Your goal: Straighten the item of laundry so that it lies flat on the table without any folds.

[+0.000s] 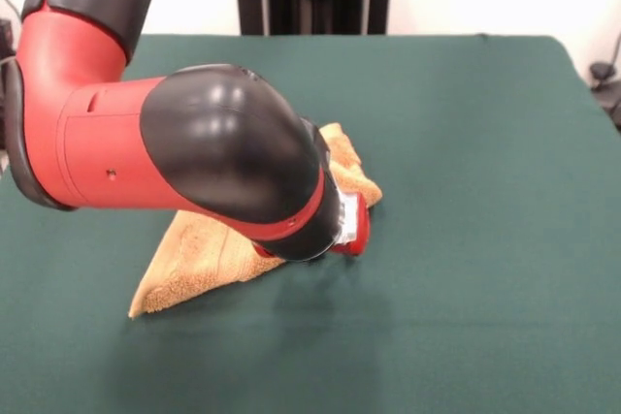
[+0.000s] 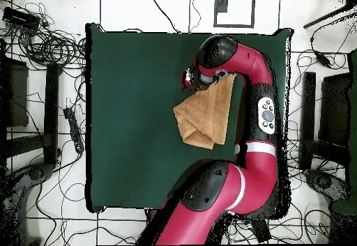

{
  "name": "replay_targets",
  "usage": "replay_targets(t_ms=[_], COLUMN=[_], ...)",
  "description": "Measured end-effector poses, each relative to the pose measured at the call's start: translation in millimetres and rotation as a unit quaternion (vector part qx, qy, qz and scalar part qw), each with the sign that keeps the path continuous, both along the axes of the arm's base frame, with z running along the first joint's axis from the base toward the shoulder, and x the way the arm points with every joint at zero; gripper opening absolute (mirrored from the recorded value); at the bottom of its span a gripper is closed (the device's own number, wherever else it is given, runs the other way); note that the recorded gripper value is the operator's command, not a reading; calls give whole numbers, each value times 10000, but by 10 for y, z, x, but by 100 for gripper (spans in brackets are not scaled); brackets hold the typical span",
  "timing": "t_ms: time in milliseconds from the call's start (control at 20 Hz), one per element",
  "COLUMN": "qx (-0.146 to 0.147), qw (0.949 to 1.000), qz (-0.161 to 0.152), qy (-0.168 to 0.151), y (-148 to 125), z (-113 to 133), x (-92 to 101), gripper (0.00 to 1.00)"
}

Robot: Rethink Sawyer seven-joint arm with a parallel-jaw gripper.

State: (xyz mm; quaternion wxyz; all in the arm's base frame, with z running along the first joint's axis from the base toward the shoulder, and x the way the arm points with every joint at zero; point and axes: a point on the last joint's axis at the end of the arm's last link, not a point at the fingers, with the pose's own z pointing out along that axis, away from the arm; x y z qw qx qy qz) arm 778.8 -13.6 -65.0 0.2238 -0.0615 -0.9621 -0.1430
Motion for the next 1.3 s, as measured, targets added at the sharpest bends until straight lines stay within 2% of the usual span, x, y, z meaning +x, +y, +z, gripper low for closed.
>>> replay_targets(t_ms=[500,1300], qx=[77,-154], qw=[9997,9985], qz=[-81,59], qy=[-218,-531], y=[-12,61], z=[27,70], x=[-48,-128], gripper=[100,100])
